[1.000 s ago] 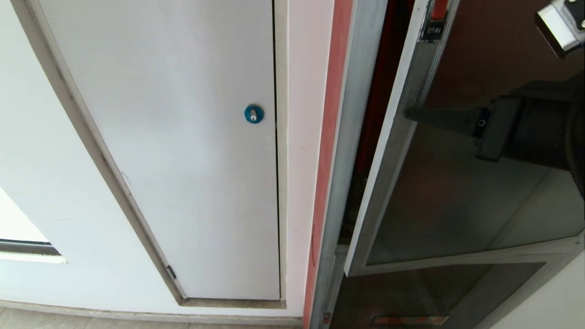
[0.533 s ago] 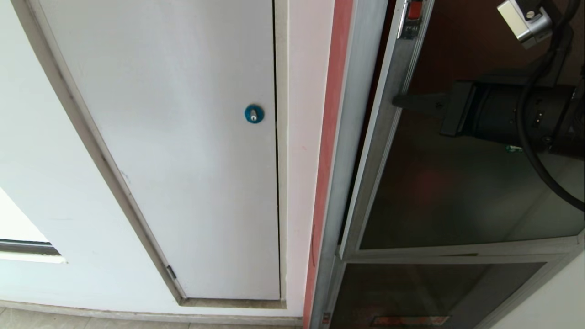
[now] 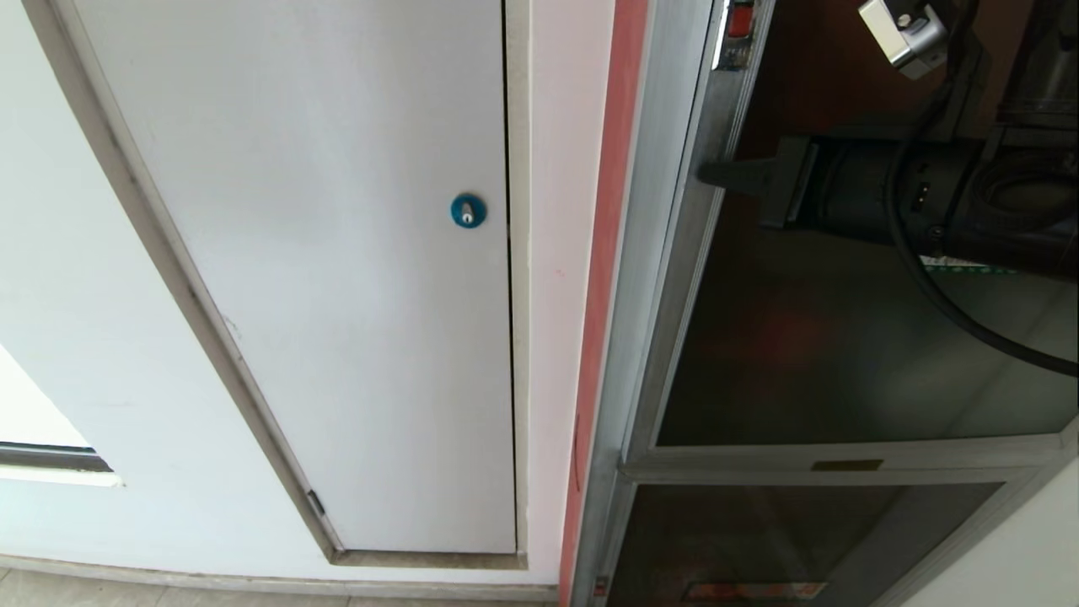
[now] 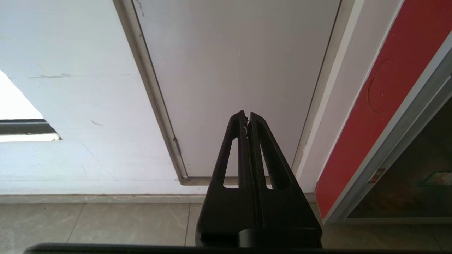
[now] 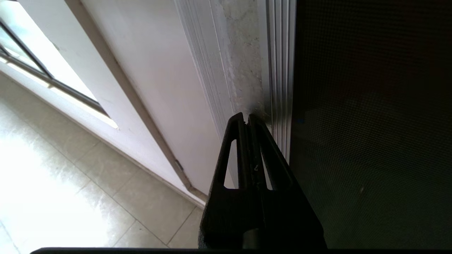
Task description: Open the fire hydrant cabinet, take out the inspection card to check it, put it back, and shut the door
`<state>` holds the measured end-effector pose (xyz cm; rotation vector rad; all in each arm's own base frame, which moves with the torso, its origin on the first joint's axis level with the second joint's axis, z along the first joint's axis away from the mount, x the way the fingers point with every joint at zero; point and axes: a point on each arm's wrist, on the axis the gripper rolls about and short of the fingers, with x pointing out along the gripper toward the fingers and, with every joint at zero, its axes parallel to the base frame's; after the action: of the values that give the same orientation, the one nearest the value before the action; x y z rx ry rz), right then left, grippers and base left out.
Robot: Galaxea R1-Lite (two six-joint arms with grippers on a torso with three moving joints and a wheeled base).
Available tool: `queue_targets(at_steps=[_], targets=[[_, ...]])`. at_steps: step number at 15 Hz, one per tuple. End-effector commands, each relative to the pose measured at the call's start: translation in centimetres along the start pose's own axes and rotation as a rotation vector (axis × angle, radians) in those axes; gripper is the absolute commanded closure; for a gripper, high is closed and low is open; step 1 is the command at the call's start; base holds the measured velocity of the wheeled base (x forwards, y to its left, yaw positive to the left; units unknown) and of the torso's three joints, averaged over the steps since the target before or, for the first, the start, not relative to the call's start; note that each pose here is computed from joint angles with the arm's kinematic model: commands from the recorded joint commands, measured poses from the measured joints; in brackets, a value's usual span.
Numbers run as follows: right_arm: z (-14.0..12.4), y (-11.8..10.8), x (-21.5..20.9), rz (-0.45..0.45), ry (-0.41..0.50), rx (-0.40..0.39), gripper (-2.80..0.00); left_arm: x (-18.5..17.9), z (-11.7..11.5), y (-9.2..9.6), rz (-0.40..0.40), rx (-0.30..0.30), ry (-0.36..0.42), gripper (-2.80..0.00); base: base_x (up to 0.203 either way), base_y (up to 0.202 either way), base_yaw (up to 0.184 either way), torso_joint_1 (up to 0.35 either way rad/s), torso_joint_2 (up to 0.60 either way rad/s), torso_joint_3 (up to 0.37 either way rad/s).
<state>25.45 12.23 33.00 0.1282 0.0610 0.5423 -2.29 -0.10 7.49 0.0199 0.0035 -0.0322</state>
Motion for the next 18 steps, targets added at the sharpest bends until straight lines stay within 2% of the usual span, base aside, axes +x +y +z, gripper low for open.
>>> queue_targets(at_steps=[1,11,15,18], targets=[[-0.2,-0.2,0.9,-0.008,0.006,0.002,0.00,0.0,0.0,0.0,0.001,0.000,0.002,0.00,0.000,0.000,0.000,0.000,0.00,0.000],[-0.2,-1.3,2.4,-0.081,-0.003,0.007,0.00,0.0,0.0,0.0,0.001,0.000,0.002,0.00,0.000,0.000,0.000,0.000,0.00,0.000],[-0.3,-1.6,3.7,-0.125,-0.038,0.002,0.00,0.0,0.0,0.0,0.001,0.000,0.001,0.00,0.000,0.000,0.000,0.000,0.00,0.000],[-0.1,-1.6,3.5,-0.124,-0.045,0.001,0.00,0.0,0.0,0.0,0.000,0.000,0.001,0.00,0.000,0.000,0.000,0.000,0.00,0.000]])
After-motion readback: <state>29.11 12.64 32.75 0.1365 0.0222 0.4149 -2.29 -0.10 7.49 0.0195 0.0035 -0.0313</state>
